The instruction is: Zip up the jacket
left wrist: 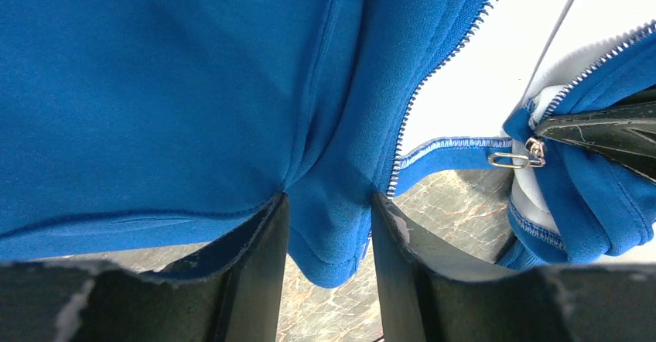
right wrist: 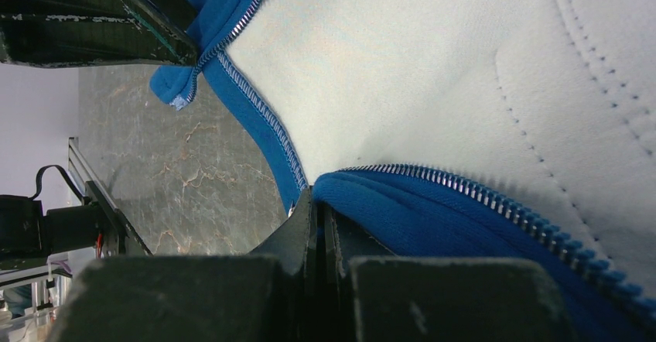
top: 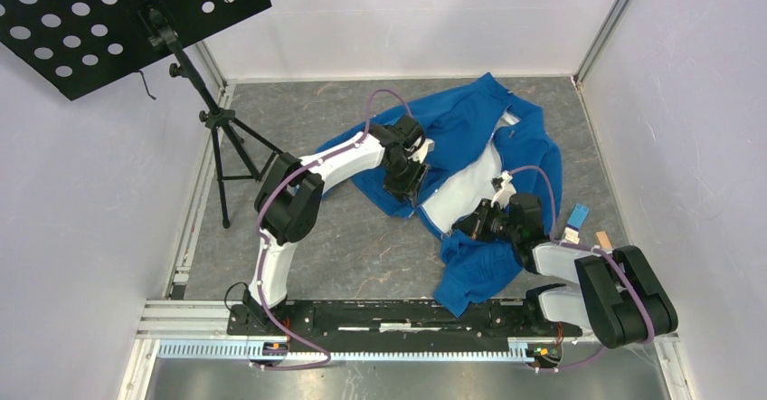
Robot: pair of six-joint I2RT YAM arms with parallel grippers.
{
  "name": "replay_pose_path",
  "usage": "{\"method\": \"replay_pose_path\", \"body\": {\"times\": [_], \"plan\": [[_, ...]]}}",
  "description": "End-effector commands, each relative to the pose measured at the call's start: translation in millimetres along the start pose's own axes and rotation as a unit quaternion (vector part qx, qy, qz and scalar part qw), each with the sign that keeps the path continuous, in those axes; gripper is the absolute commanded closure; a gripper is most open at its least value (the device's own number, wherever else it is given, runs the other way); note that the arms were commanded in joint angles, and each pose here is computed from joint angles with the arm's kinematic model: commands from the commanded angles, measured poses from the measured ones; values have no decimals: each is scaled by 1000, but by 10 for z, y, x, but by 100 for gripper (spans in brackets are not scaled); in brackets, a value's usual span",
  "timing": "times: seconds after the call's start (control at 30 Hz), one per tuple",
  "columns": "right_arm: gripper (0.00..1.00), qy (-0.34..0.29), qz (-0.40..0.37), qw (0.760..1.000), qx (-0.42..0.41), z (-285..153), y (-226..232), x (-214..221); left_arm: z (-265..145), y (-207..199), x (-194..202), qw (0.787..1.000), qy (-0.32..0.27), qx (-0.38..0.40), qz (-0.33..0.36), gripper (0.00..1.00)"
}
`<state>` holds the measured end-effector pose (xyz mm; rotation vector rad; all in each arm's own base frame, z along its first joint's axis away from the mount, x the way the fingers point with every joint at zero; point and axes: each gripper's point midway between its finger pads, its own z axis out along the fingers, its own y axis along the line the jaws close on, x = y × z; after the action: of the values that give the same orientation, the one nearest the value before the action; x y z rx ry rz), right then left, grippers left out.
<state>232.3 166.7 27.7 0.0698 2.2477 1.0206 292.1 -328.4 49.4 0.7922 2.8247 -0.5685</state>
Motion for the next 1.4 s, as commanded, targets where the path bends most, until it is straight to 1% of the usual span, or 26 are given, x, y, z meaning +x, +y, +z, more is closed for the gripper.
{"method": "replay_pose_path", "body": {"times": [0.0, 0.07, 0.33, 0.4, 0.53, 0.67, 0.77, 0.83, 0.97, 1.03, 1.13, 1.2, 1.27, 1.37], "plan": [[100, 27, 4, 999, 27, -51, -148, 203, -103, 31, -138, 1000, -21, -20, 5, 51], [100, 29, 6, 999, 27, -48, -144, 204, -101, 41, -143, 999, -22, -22, 4, 52], [100, 28, 4, 999, 24, -51, -130, 193, -120, 106, -163, 999, -28, -32, 0, 53], [100, 29, 6, 999, 23, -54, -127, 203, -107, 88, -159, 999, -26, -26, 0, 57], [100, 29, 4, 999, 21, -51, -114, 191, -72, 21, -139, 1000, -22, -4, -1, 68], [100, 41, -25, 999, 25, -40, -106, 160, -165, -29, -204, 999, -38, 2, 1, 77], [100, 44, -60, 996, 41, -43, -105, 69, -310, -119, -296, 998, -66, 16, 1, 82], [100, 43, -88, 994, 51, -44, -70, -2, -404, -153, -340, 996, -84, 22, -1, 88], [100, 38, -130, 990, 36, -29, 162, -154, -563, -203, -399, 992, -122, 31, -3, 95], [100, 33, -149, 988, 37, -32, 256, -233, -631, -251, -417, 989, -139, 44, 0, 98], [100, 21, -168, 985, 25, -42, 425, -327, -735, -317, -450, 981, -181, 62, -1, 98], [100, 12, -175, 984, 10, -43, 557, -367, -820, -363, -498, 973, -217, 74, -4, 98], [100, -7, -173, 985, -6, -43, 682, -405, -906, -405, -560, 961, -263, 90, -16, 98], [100, -52, -146, 987, -38, -61, 867, -482, -1057, -493, -637, 933, -335, 125, -28, 98]]}}
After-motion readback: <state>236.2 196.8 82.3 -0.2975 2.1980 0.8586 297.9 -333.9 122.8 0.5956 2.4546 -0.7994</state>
